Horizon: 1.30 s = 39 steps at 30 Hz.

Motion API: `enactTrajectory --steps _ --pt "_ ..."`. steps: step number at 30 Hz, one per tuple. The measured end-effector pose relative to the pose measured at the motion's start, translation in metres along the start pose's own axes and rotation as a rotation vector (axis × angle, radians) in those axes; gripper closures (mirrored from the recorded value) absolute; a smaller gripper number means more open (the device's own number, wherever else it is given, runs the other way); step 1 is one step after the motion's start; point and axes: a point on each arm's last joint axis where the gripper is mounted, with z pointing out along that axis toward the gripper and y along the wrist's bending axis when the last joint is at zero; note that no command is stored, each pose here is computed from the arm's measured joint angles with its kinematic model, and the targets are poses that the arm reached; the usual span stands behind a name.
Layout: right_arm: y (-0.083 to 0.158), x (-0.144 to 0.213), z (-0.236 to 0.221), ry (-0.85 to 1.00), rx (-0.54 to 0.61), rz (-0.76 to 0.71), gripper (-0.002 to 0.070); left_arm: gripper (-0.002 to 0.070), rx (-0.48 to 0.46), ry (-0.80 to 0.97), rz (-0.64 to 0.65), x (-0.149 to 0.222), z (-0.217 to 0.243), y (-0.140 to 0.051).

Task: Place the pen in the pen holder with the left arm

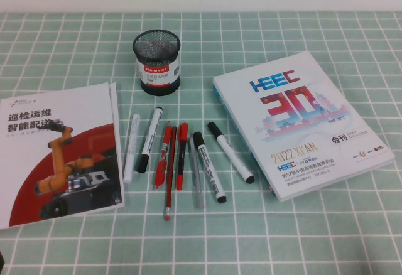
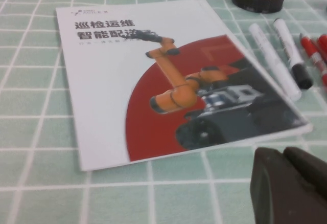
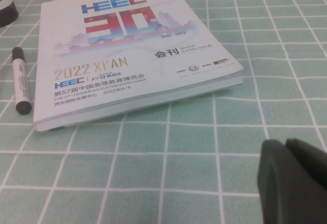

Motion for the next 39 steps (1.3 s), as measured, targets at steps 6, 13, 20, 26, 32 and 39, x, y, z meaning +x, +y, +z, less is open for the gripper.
enactTrajectory --steps 6,13,20,26,32,39 --pt "0.000 0.000 0.000 0.000 0.000 0.000 0.0696 0.0678 0.051 -0.078 -0.235 -0.007 0.000 -0.004" --pt "0.000 0.000 0.000 0.000 0.000 0.000 0.0696 0.0678 0.066 -0.192 -0.303 -0.017 -0.001 -0.003" --pt "0.000 0.000 0.000 0.000 0.000 0.000 0.0696 0.0677 0.067 -0.224 -0.328 -0.020 -0.002 -0.003" --pt "0.000 0.000 0.000 0.000 0.000 0.000 0.0696 0.0678 0.076 -0.187 -0.366 -0.026 -0.003 -0.004" --pt "0.000 0.000 0.000 0.000 0.000 0.000 0.0696 0.0678 0.079 0.015 -0.368 -0.074 0.005 -0.011" --pt "0.000 0.000 0.000 0.000 0.000 0.000 0.0696 0.0678 0.100 0.394 -0.246 -0.117 0.047 -0.018"
